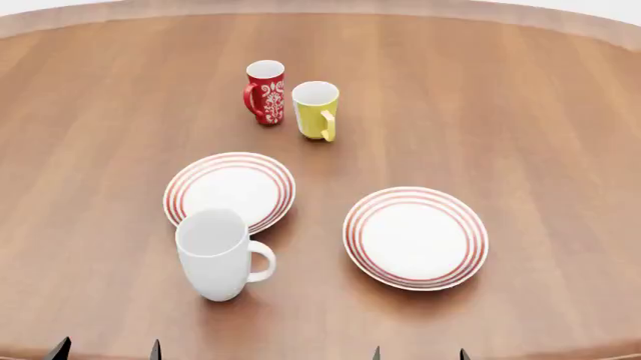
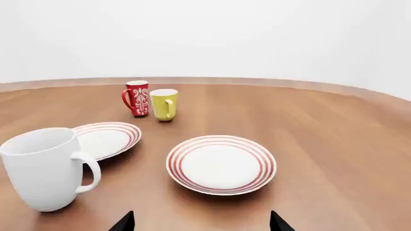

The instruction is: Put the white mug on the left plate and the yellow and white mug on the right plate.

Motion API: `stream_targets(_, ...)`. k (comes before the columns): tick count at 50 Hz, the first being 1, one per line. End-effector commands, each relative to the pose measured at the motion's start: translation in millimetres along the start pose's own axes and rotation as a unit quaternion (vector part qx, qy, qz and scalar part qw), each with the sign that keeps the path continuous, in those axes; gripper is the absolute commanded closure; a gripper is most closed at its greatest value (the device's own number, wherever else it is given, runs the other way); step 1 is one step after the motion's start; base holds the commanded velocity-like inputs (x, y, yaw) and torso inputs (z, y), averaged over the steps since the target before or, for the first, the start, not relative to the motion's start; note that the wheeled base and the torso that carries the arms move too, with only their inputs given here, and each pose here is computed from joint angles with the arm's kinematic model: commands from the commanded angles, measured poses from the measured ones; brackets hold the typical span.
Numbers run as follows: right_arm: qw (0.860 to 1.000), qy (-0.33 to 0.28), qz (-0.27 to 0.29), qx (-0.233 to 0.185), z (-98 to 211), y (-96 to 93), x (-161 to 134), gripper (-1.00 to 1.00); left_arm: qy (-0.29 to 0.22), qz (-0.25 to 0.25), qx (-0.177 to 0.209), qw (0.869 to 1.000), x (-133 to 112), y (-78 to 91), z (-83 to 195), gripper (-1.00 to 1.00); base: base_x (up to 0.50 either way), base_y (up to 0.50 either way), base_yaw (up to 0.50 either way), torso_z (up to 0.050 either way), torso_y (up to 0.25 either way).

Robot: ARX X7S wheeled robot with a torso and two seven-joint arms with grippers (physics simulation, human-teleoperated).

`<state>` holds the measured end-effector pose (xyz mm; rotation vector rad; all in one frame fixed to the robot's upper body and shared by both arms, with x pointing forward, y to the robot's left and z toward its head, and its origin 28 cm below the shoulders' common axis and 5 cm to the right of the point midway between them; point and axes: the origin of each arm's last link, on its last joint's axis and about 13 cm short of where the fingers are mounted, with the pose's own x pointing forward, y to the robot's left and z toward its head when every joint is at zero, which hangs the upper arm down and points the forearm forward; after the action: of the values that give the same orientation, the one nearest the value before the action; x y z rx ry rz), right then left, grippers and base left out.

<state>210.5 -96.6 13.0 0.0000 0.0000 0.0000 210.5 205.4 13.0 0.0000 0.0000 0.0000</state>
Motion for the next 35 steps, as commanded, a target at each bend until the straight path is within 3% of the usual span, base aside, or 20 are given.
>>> stream_targets(1,1.0,0.001,0.0,0.001,1,0.1,1,-1.0,-0.002,0.0,-0.002,1.0,0,-0.2,1,-1.0,0.0,0.0,0.0,0.0,0.0)
stream_targets(3,1.0,-0.005,-0.005,0.004,2,-0.5,0,-1.0,-0.008,0.005,0.025,1.0,0,-1.1,1,-1.0,0.0,0.0,0.0,0.0,0.0)
stream_targets(6,1.0,-0.019,-0.016,0.012,4,-2.5,-2,-1.0,-0.031,-0.014,-0.04,0.999,-8,1.4,10,-1.0,0.0,0.0,0.0,0.0,0.0)
stream_targets(9,1.0,-0.024,-0.018,0.009,5,-3.4,-3,-1.0,-0.029,-0.009,-0.015,0.999,-10,1.8,9,-1.0,0.0,0.0,0.15,0.0,0.0)
stream_targets(35,0.999,-0.029,-0.008,-0.015,6,-1.1,-9,-1.0,-0.026,-0.011,0.004,1.0,-14,0.4,9,-1.0,0.0,0.0,0.5,0.0,0.0)
